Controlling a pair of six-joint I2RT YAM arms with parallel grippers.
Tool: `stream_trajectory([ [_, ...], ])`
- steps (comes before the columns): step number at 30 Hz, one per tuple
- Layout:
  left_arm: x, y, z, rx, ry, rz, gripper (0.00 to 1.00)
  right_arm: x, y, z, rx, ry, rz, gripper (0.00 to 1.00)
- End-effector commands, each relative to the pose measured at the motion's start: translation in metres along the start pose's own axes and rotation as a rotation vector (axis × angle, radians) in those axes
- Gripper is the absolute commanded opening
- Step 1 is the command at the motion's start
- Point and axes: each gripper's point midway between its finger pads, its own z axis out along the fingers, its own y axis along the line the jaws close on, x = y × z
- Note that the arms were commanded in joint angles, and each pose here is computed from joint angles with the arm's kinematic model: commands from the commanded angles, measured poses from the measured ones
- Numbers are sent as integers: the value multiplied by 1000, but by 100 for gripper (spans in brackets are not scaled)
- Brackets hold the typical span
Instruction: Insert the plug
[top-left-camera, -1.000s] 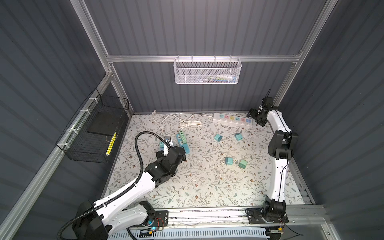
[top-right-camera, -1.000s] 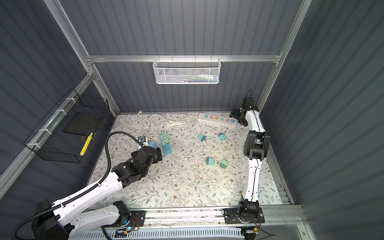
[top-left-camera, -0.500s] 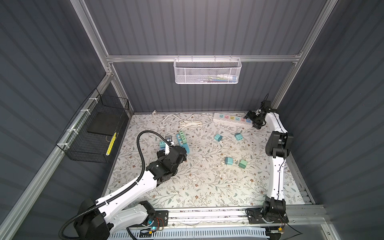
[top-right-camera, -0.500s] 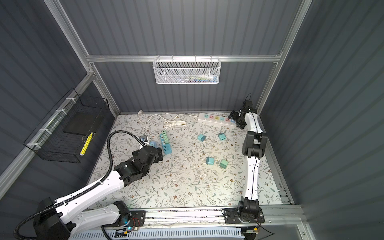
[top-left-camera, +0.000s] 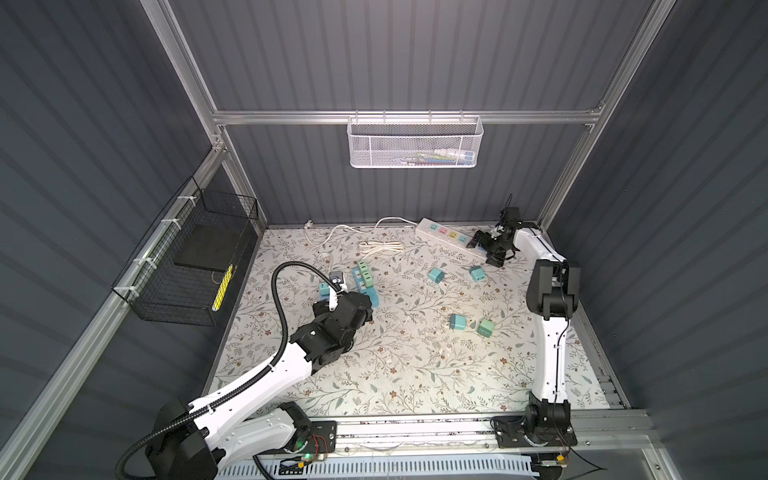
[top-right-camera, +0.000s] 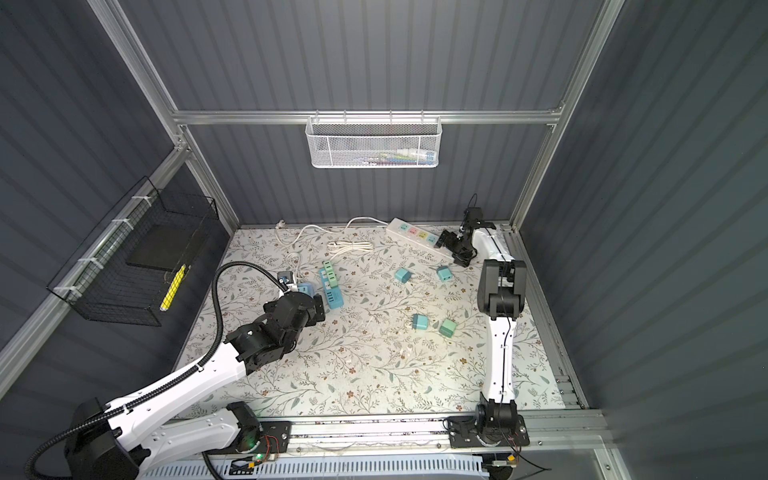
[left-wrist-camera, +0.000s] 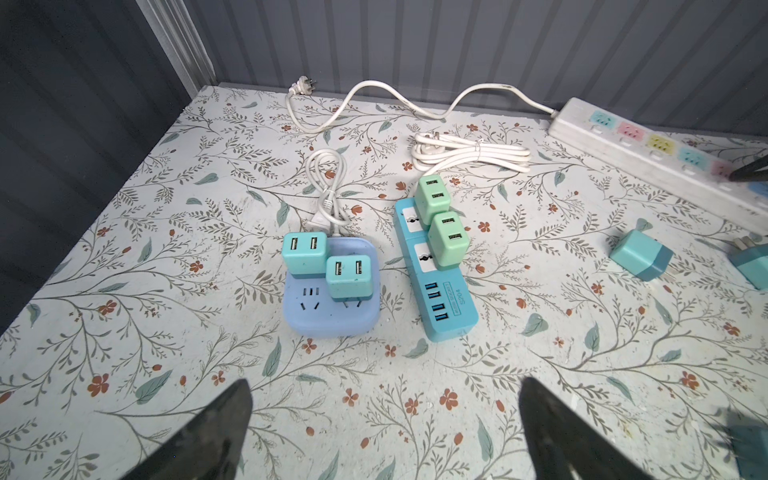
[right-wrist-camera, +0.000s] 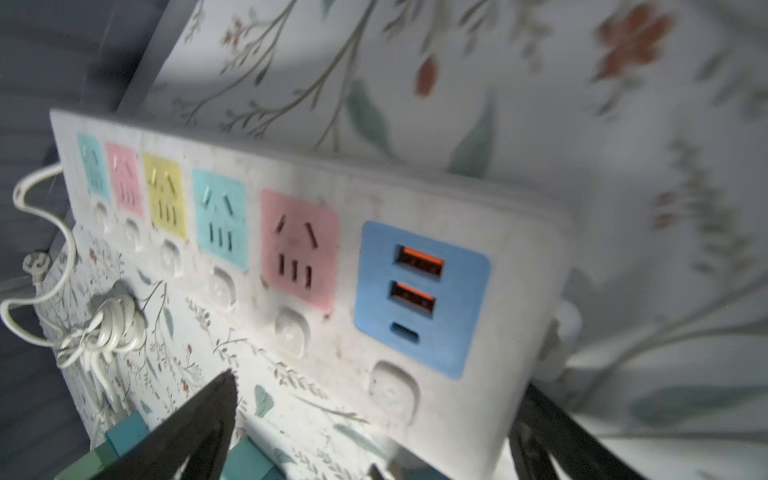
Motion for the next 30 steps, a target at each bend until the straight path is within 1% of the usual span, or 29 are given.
stream_trajectory([
  [1, 2, 8, -3, -5, -3, -19, 100, 13, 47, -12, -125, 21, -83, 99],
  [4, 2, 11, -5, -7, -3, -21, 100, 20, 61, -24, -166, 29, -97, 99],
  [6, 3, 13, -6, -9, -3, -22, 100, 20, 63, -35, -147, 13, -132, 99],
  [9, 4, 14, -7, -6, -4, -26, 100, 19, 56, -45, -24, -17, -241, 99],
  [11, 5, 13, -6, -4, 0, -25, 100, 14, 41, -44, 106, -34, -316, 99],
  [12, 5, 12, -6, -3, 1, -25, 100, 11, 38, -44, 148, -32, -347, 99],
  [15, 3, 8, -4, 0, 8, -18, 100, 4, 23, -33, 242, 6, -403, 99],
  [17, 1, 4, -4, 6, 13, -15, 100, -3, 19, -27, 263, 13, -426, 99],
  [21, -3, 0, -3, 9, 23, -8, 100, -14, 31, -15, 169, -13, -434, 99],
  [24, -5, 0, -4, 6, 30, -8, 100, -15, 41, -6, 66, -13, -399, 99],
  [25, -5, 0, -5, 5, 30, -7, 100, -12, 49, -3, 4, 3, -384, 99],
  [27, -6, 1, -6, 4, 28, -11, 100, -7, 59, 2, -72, 29, -361, 99],
  [28, -6, 2, -6, 2, 27, -12, 100, -4, 63, 5, -95, 42, -354, 99],
  [30, -6, 3, -6, 0, 25, -17, 100, 4, 65, 11, -94, 63, -365, 99],
])
